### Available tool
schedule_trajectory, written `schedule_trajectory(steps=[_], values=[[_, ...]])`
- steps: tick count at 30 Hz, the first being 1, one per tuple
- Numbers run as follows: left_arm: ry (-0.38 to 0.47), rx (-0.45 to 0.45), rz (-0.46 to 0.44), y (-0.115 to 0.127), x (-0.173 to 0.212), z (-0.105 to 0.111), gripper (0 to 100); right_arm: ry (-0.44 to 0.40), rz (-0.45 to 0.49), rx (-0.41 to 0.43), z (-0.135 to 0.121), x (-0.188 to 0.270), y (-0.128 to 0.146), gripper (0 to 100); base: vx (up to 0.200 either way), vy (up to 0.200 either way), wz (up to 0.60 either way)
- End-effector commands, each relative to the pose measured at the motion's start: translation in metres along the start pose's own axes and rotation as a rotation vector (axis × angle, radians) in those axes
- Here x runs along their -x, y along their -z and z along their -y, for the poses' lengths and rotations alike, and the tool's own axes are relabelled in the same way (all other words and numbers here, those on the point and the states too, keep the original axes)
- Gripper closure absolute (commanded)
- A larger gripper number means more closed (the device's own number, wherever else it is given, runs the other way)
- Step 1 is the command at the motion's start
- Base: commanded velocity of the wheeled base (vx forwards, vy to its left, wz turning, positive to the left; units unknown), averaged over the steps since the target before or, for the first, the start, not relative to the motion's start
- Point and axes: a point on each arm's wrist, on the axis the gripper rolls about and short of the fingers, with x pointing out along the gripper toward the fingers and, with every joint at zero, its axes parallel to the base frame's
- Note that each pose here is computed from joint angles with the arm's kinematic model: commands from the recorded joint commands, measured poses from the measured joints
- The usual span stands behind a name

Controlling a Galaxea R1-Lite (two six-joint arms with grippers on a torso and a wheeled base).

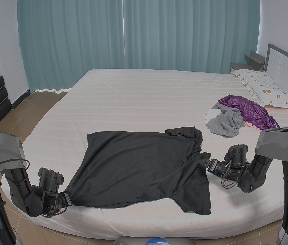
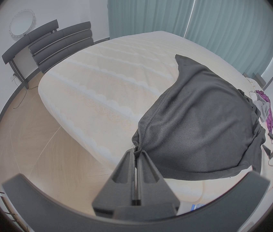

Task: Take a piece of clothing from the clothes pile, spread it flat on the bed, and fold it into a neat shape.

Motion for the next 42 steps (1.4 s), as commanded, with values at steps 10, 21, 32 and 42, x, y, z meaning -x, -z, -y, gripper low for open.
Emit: schedule_trajectory(steps=[10,21,32,42], values=[[0.014,0.001,-0.013,0.001,0.0,0.0,100,-0.056,-0.262,0.06,-0.004,0.081,0.069,0,0.0,0.0,0.0],[0.011,0.003,-0.012,0.0,0.0,-0.001,100,0.047,-0.261,0.17,-0.001,0.07,0.091,0,0.0,0.0,0.0],[0.011,0.003,-0.016,0.001,0.0,-0.002,100,0.047,-0.214,0.165,-0.003,0.068,0.083,100,0.0,0.0,0.0],[0.001,-0.009,-0.025,0.003,0.002,-0.003,100,0.041,-0.224,0.101,0.007,0.118,0.063,100,0.0,0.0,0.0]])
